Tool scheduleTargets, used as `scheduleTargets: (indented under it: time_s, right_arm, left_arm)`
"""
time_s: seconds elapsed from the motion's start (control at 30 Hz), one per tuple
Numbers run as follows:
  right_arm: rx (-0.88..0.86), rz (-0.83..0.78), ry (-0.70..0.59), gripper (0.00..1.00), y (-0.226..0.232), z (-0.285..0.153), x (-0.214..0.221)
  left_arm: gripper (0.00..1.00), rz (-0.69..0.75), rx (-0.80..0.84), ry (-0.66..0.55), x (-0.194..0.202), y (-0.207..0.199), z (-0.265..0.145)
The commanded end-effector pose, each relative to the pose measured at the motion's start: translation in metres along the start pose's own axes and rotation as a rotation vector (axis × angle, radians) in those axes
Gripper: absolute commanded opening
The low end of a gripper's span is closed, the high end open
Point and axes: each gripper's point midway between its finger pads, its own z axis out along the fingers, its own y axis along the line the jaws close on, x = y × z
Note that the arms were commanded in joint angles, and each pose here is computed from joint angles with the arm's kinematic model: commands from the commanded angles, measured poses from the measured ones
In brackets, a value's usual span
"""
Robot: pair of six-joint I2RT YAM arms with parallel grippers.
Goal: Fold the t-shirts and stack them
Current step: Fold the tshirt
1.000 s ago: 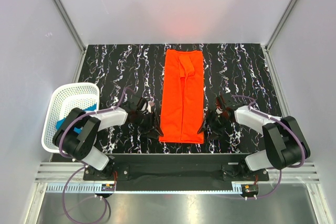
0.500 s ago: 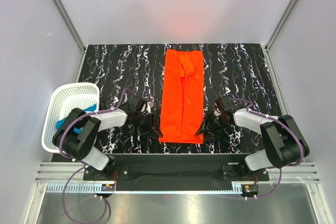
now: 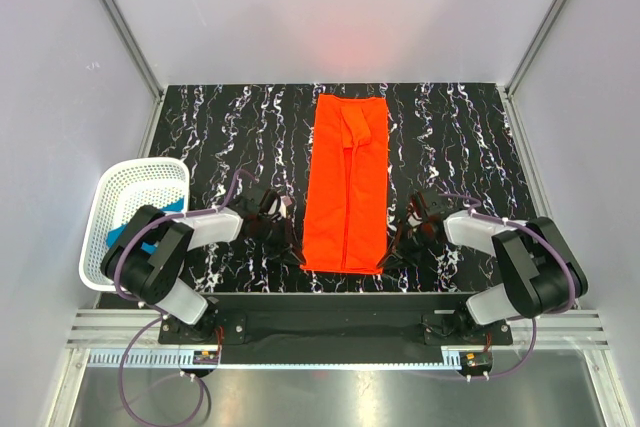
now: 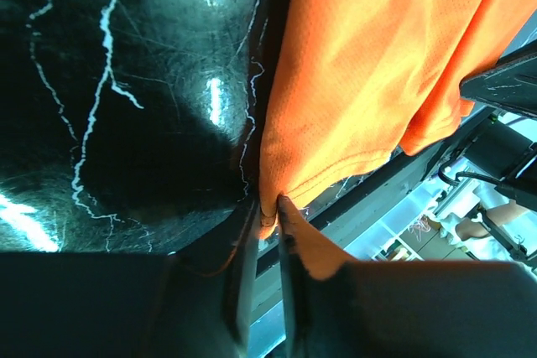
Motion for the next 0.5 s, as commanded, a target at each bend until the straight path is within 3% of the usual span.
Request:
scheduleTargets:
  time_s: [0.0,0.2,0.47]
  right_arm:
    - [0.05,-0.002,-0.053,0.1,-0.012,0.002,-0.004]
    - [0.005,-0.007,-0.071,0.0,0.002,-0.005,-0.005]
    - [-0.067,-0.034,-0.115,0.0,0.032,-0.02,-0.017]
  left_arm:
    - [0.16,-0.005,-0.078,-0.013,0.002,0.02,0.005]
    - [0.01,-0.005,-0.016,-0.03,-0.002,0.0,-0.004]
    - [0.0,0.025,0.093,-0.084,-0.025,-0.053,-0.023]
